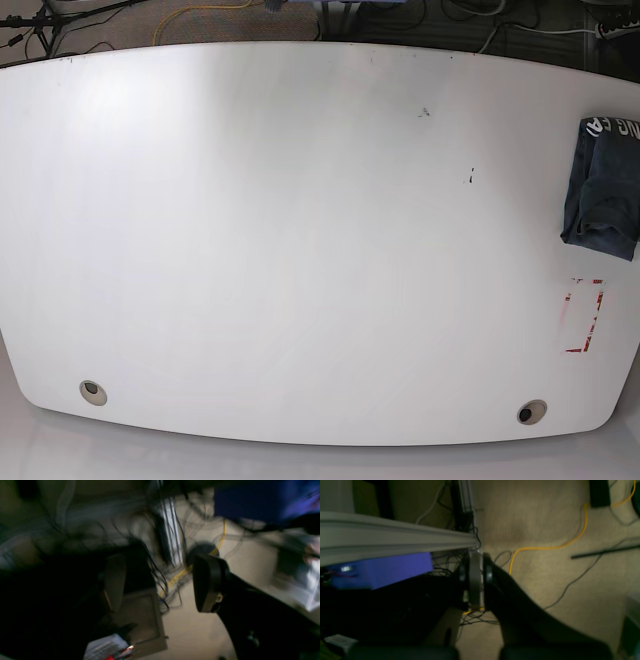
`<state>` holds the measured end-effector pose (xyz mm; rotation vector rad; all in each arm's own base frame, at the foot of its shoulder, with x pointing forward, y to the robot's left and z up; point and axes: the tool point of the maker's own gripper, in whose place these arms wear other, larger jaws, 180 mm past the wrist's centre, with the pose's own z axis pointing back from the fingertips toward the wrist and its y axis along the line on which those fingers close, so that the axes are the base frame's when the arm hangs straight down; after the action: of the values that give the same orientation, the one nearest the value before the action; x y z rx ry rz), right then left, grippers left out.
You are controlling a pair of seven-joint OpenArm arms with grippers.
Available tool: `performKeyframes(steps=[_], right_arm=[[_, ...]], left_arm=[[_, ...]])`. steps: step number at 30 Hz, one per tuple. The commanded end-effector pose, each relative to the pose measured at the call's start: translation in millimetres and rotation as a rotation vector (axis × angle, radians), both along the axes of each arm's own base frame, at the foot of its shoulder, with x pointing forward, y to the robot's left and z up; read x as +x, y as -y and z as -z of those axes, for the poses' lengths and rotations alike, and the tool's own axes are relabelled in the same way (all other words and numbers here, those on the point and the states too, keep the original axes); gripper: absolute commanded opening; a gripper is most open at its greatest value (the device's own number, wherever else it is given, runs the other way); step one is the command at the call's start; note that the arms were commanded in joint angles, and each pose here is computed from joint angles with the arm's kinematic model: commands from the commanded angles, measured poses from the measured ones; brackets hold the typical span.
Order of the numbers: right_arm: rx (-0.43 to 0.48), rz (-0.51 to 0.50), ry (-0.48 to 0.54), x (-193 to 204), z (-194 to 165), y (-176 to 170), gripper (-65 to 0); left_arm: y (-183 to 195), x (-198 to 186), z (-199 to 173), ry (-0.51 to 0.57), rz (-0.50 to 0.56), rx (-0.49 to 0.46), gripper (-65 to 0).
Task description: Fold the T-shirt properly
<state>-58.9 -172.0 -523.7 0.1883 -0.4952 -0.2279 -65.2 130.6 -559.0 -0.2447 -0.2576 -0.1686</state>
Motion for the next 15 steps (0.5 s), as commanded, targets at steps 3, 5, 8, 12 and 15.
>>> performKeyframes(steps=[3,5,8,12,15], right_arm=[[0.009,-0.002,-0.057,-14,20,0,-63.6],[0.004,-0.031,-0.087,-17,30,-1,-63.6],[0.011,-0.069,-0.142,-26,47,-8,-63.6],[0.028,-0.075,-0.19,-30,63,-15,-63.6],[0.039,-0.07,-0.202,-23,74,-18,-63.6]], left_arm=[[-14,-21,28,-0.1,-0.027,0.006,-27.1],[-15,-25,38,-0.135,-0.04,0.008,-27.1],[-18,-27,53,-0.182,-0.064,0.009,-27.1],[-19,-29,70,-0.219,-0.111,0.004,-27.1],[-23,-29,79,-0.244,-0.145,0.025,-27.1]])
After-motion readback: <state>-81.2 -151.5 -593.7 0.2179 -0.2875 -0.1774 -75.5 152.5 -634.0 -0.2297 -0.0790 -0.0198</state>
